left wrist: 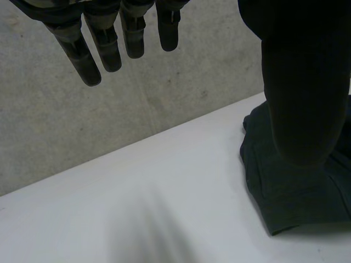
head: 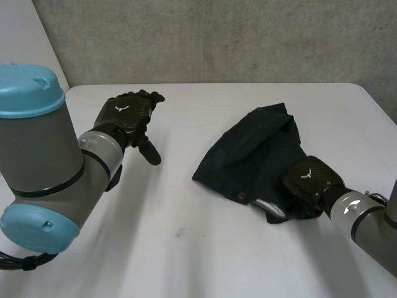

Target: Fold the shorts.

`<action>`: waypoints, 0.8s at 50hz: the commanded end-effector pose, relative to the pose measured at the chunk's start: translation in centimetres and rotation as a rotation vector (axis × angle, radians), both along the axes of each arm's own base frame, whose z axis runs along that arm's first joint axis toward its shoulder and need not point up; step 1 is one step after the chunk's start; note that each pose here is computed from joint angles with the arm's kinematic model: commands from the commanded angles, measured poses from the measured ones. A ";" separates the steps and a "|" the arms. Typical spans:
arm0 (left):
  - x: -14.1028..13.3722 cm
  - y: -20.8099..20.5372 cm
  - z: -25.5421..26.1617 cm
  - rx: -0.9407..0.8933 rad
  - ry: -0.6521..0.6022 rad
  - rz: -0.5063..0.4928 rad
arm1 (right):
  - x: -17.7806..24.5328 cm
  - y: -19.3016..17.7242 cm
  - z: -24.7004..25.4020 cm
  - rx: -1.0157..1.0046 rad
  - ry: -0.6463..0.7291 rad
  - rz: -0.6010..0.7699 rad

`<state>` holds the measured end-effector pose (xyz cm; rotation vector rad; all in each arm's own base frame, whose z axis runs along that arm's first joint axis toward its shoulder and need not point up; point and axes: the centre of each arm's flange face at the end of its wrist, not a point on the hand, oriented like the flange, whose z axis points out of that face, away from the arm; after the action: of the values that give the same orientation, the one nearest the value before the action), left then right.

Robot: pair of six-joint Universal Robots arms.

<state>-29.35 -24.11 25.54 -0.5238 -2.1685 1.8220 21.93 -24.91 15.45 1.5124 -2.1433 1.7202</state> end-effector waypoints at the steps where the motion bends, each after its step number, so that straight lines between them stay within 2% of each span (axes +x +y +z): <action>1: 0.4 -0.6 0.5 -0.016 0.008 0.018 | 3.2 -0.1 1.8 -0.057 -0.127 0.050; 14: 3.9 -2.8 4.8 -0.127 0.066 0.135 | 15.2 3.7 11.6 -0.247 -0.440 0.213; 19: 6.0 -3.8 7.3 -0.193 0.096 0.202 | 17.9 4.3 15.7 -0.335 -0.551 0.249; 23: 8.0 -4.4 8.9 -0.239 0.113 0.261 | 18.0 3.7 20.1 -0.415 -0.672 0.217; 28: 9.3 -4.7 9.9 -0.270 0.122 0.296 | 16.8 2.8 24.2 -0.421 -0.862 0.136; 32: 9.6 -4.9 10.6 -0.289 0.130 0.303 | 13.4 0.1 26.5 -0.475 -0.946 -0.022; 33: 9.6 -4.9 10.7 -0.293 0.134 0.303 | 11.8 -1.0 27.2 -0.509 -0.953 -0.097; 36: 9.5 -4.9 10.8 -0.295 0.133 0.301 | 9.7 -2.5 27.2 -0.537 -0.937 -0.199; 40: 9.4 -4.8 10.6 -0.290 0.132 0.299 | 6.6 -5.7 24.6 -0.540 -0.807 -0.351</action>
<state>-19.71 -29.02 36.26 -0.1231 -1.9907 2.2835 33.18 -26.54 42.35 0.4400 -1.6835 2.9738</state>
